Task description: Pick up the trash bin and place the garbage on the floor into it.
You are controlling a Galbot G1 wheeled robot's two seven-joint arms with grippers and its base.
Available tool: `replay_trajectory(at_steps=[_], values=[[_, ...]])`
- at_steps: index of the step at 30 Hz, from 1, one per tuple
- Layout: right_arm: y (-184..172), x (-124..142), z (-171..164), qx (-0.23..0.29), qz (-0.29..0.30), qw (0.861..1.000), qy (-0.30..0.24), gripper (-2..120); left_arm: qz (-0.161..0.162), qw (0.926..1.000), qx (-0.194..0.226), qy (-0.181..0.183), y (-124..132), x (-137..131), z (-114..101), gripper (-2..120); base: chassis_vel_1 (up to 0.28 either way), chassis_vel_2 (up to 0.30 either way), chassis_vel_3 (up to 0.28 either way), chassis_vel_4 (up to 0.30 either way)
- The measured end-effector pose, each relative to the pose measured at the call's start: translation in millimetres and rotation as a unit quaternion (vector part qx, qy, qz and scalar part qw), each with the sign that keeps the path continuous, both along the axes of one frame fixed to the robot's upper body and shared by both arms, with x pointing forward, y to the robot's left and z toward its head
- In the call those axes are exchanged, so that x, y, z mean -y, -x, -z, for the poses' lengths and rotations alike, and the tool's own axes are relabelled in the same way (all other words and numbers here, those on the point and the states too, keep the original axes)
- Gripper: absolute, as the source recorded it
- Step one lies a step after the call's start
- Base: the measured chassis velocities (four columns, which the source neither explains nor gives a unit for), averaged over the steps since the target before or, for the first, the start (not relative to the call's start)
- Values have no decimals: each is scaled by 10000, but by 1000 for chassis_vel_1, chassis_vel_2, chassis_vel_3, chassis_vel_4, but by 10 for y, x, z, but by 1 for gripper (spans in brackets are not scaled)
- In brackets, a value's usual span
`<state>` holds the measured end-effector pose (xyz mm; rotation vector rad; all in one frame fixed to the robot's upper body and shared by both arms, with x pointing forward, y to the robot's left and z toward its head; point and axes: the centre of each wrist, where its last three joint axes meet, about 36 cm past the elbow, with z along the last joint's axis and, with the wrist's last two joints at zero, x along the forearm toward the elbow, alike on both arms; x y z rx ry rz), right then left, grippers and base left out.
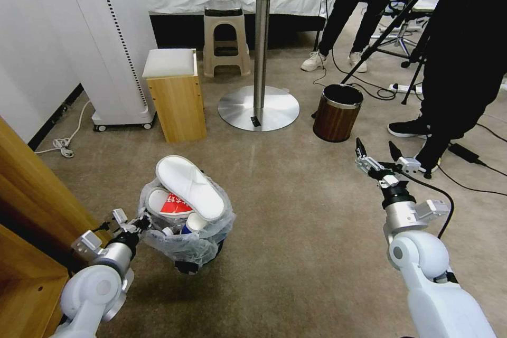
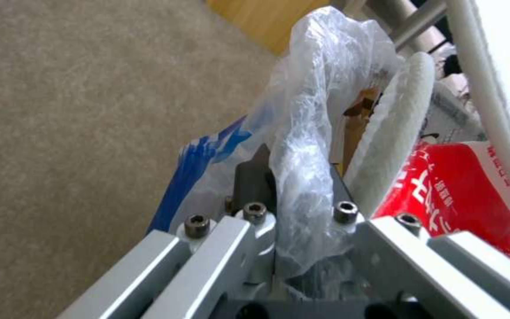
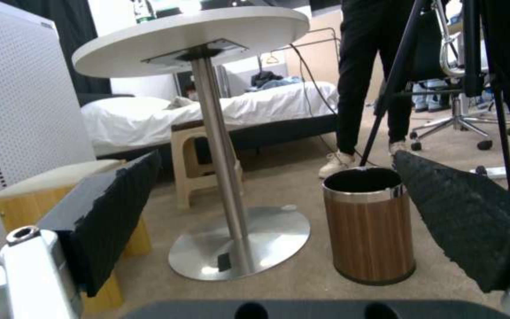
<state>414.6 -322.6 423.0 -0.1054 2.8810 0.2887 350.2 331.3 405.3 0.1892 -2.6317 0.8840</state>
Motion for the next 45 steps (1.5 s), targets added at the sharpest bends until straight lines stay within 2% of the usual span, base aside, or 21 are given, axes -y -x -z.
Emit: replay_trajectory(at_steps=[4,6,7,8,11,16,19,22,26,33,45], values=[[-19,10,6,4,-10,10000,12,100,159,9995,260,-94,11,19,-51,3,0,0,0,0],[-23,16,11,10,-13,10000,14,100,261,9984,417,-276,11,22,-48,3,0,0,0,0],[-27,30,19,7,-9,10000,15,100,415,9949,629,-666,9,18,19,3,0,0,0,0],[-27,30,19,7,-9,10000,15,100,415,9949,629,-666,9,18,19,3,0,0,0,0],[-37,52,21,10,-7,10000,32,100,587,9897,753,-1064,38,47,83,3,0,0,0,0],[-53,54,16,20,-10,10000,30,100,613,9875,726,-1260,41,65,106,3,0,0,0,0],[-63,43,14,26,-23,10000,23,100,552,9869,571,-1403,26,51,117,3,0,0,0,0],[-68,31,23,20,-33,10000,8,100,561,9823,391,-1745,18,24,111,3,0,0,0,0],[-70,21,33,13,-45,10000,-5,100,599,9783,263,-1964,4,14,83,3,0,0,0,0],[-65,8,49,-2,-50,10000,-24,100,642,9761,-68,-2073,-32,50,47,3,0,0,0,0],[-58,-6,62,-15,-61,10000,-39,100,768,9769,-501,-1931,-105,60,-5,3,0,0,0,0]])
